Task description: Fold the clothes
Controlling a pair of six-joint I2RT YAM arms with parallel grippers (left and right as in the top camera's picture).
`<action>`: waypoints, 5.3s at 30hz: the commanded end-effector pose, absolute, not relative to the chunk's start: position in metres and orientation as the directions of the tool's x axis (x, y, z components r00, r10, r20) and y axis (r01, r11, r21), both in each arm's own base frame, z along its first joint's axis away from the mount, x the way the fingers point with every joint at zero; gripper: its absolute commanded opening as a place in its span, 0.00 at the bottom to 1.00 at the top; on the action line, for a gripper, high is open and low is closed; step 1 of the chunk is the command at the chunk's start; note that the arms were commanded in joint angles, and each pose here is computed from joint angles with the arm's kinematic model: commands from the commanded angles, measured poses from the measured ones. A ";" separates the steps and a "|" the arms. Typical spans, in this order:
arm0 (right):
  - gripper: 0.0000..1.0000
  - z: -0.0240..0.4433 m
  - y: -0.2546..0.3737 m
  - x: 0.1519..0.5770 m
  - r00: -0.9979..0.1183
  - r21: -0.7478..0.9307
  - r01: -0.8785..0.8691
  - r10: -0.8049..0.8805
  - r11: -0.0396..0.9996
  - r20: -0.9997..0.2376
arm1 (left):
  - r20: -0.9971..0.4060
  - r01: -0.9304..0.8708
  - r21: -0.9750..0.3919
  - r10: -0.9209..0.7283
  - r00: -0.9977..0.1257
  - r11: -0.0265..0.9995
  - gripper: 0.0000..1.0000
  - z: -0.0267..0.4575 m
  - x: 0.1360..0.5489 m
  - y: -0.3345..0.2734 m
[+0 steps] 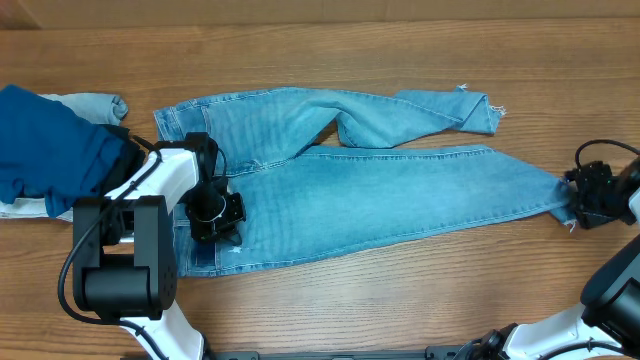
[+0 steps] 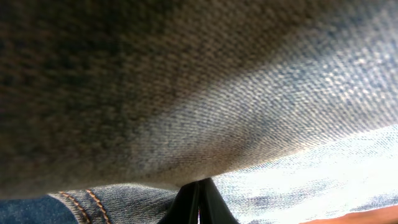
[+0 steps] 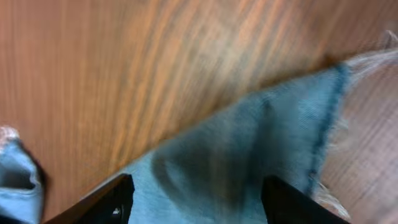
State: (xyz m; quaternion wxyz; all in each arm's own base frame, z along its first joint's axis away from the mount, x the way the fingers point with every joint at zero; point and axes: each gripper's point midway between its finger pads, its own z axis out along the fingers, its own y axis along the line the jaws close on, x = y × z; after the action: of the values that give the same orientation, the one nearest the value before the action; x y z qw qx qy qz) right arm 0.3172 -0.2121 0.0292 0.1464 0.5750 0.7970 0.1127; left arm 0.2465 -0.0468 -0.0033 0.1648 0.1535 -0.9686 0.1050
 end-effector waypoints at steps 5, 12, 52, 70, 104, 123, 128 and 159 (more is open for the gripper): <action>0.43 0.021 -0.224 0.314 -0.244 0.316 0.908 0.960 0.276 -0.138 | 0.341 -0.300 -0.042 -0.269 -0.901 0.953 0.04 -0.016 0.239 -0.022; 0.04 0.056 -0.220 0.372 -0.297 0.614 0.723 0.945 0.318 -0.140 | 0.343 -0.297 -0.042 -0.265 -0.901 0.954 0.04 -0.016 0.239 -0.022; 0.75 0.044 -0.022 0.495 -0.701 0.680 0.375 0.673 0.630 -0.236 | -0.490 0.220 -0.264 0.067 -0.869 0.939 0.33 0.123 0.423 -0.074; 0.06 0.160 -0.038 0.576 -0.504 0.783 -0.183 0.627 0.594 -0.593 | -0.110 0.072 -0.232 0.047 -0.993 0.970 0.22 -0.002 0.386 -0.058; 0.61 0.137 -0.063 0.515 -0.648 0.813 0.324 0.739 0.483 -0.181 | -0.131 0.079 -0.251 0.047 -0.990 0.965 0.22 -0.001 0.390 -0.062; 0.72 0.146 -0.088 0.541 -0.410 0.571 0.716 0.904 0.402 -0.122 | -0.134 0.085 -0.250 0.053 -0.990 0.964 0.22 0.000 0.391 -0.062; 0.62 0.088 -0.093 0.548 -0.374 0.509 0.784 0.925 0.355 -0.068 | -0.141 0.085 -0.250 0.051 -0.989 0.964 0.22 0.000 0.393 -0.062; 0.89 0.104 -0.129 0.500 -0.558 0.232 0.751 0.782 0.619 -0.278 | -0.146 0.083 -0.257 0.046 -0.988 0.963 0.22 0.000 0.394 -0.063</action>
State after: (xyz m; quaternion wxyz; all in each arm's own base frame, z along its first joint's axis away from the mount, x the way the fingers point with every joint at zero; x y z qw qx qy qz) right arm 0.5016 -0.1266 0.0820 0.1715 0.4408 0.8811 0.0051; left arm 0.3964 -0.0620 0.0111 -0.0822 -0.0363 -0.9873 0.1311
